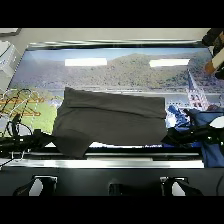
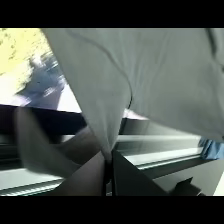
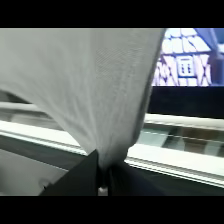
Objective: Fold the clothes and pants, and hang the long-sleeved shirts on hangers.
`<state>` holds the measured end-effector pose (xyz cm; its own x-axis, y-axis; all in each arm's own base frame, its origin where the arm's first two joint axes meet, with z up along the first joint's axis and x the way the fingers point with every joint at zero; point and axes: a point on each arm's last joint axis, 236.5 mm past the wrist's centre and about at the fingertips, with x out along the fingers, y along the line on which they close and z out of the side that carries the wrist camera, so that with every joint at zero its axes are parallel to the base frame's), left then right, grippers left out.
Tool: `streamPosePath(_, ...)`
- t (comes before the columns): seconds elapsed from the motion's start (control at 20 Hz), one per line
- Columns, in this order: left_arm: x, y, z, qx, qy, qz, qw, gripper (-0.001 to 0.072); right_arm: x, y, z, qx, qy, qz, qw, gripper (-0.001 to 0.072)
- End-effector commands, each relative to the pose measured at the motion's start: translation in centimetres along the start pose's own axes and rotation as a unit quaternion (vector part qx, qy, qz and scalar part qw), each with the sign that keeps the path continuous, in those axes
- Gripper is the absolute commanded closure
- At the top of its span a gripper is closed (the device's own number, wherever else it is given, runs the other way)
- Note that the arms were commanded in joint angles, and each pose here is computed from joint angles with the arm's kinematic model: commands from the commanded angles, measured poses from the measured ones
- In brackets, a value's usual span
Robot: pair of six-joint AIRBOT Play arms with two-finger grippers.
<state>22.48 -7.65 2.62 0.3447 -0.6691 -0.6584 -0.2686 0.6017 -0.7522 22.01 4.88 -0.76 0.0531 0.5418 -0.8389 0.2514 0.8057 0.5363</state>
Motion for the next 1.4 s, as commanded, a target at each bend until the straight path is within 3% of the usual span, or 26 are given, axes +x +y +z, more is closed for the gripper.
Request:
streamPosePath(0.0,-1.0,-2.7,2.2,0.013,-0.042,-0.022,0.999,0.0693,-2.8,1.5,2.7,0.009,-0.101,-0.004,0.995,0.0683)
streamPosePath(0.3,2.5,-6.4,10.6,0.079,-0.03,-0.026,0.996,0.0693,-3.6,1.2,11.3,-0.009,-0.151,-0.023,0.988,0.0682)
streamPosePath(0.65,9.5,-7.7,21.4,0.102,0.001,-0.025,0.994,0.0693,-2.9,0.6,20.9,-0.006,-0.179,-0.067,0.981,0.0682)
streamPosePath(1.0,13.9,-8.4,28.3,0.103,-0.005,-0.035,0.994,0.0693,-0.8,-0.3,25.3,0.001,-0.171,-0.063,0.983,0.0681)
streamPosePath(1.25,17.4,-5.3,28.2,0.081,0.025,-0.016,0.996,0.0693,1.7,-1.5,26.2,0.019,-0.154,-0.057,0.986,0.0677)
streamPosePath(1.3,17.9,-4.9,28.1,0.078,0.029,-0.013,0.996,0.0676,2.1,-1.7,25.9,0.021,-0.146,-0.057,0.987,0.0617)
streamPosePath(1.35,18.1,-4.7,28.2,0.077,0.028,-0.011,0.997,0.0539,2.2,-2.0,25.5,0.034,-0.136,-0.058,0.988,0.0472)
